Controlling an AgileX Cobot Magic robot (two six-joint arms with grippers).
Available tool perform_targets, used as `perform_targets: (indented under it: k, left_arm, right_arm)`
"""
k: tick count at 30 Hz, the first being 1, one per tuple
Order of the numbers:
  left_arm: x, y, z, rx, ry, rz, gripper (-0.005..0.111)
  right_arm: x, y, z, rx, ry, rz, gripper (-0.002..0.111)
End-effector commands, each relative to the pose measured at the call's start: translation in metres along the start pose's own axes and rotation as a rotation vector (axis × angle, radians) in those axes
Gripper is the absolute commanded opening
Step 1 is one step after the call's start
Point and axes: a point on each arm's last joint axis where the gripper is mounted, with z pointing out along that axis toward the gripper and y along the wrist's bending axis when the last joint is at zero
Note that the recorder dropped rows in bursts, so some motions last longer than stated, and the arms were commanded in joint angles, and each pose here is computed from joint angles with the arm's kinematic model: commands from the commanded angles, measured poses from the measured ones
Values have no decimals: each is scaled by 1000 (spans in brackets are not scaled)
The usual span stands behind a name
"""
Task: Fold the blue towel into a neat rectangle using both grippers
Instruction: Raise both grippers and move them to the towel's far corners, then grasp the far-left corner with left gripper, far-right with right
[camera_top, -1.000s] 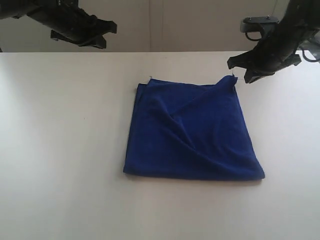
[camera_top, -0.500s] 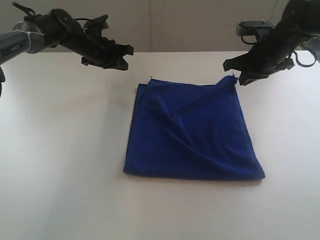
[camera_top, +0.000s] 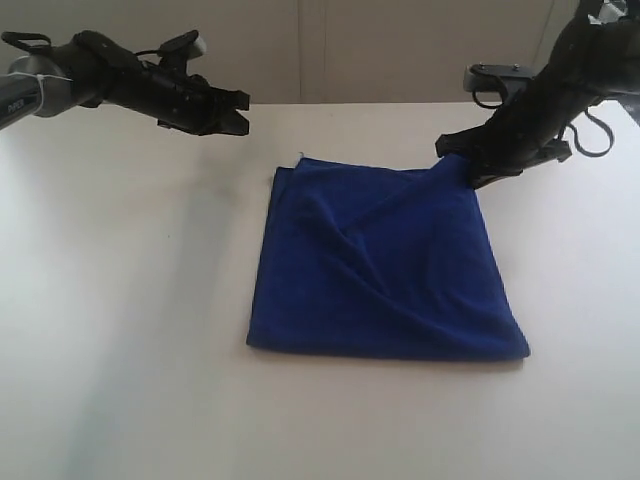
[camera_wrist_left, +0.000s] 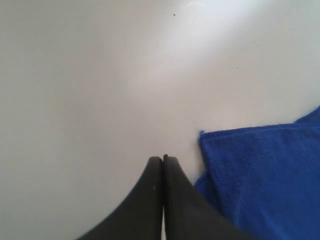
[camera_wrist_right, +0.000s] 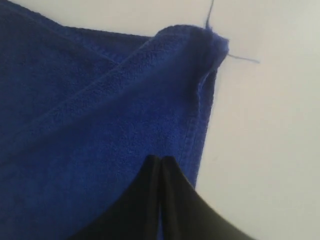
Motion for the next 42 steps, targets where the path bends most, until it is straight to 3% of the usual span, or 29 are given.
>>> perform_targets:
  k: [1, 5, 7, 10, 14, 17, 22, 37, 42]
  left_arm:
    - [-2, 6, -10, 23, 14, -8, 0]
    - [4, 4, -12, 78, 86, -3, 0]
    - [7, -7, -10, 149, 114, 71, 0]
    - [8, -14, -4, 152, 106, 109, 0]
    - [21, -8, 8, 171, 144, 96, 0]
    - [34, -8, 16, 278, 179, 133, 0]
    - [32, -18, 18, 441, 85, 171, 0]
    - [59, -9, 47, 415, 152, 154, 0]
    - [68, -1, 50, 327, 235, 165, 0]
  right_arm:
    - [3, 10, 13, -81, 14, -35, 0]
    - [4, 31, 17, -103, 19, -108, 0]
    - [3, 34, 18, -104, 15, -114, 0]
    - [3, 34, 18, -103, 12, -114, 0]
    - [3, 34, 18, -103, 12, -114, 0]
    - [3, 34, 18, -103, 12, -114, 0]
    - [3, 34, 18, -103, 12, -114, 0]
    - [3, 34, 18, -102, 9, -118, 0]
    - [3, 34, 18, -102, 9, -118, 0]
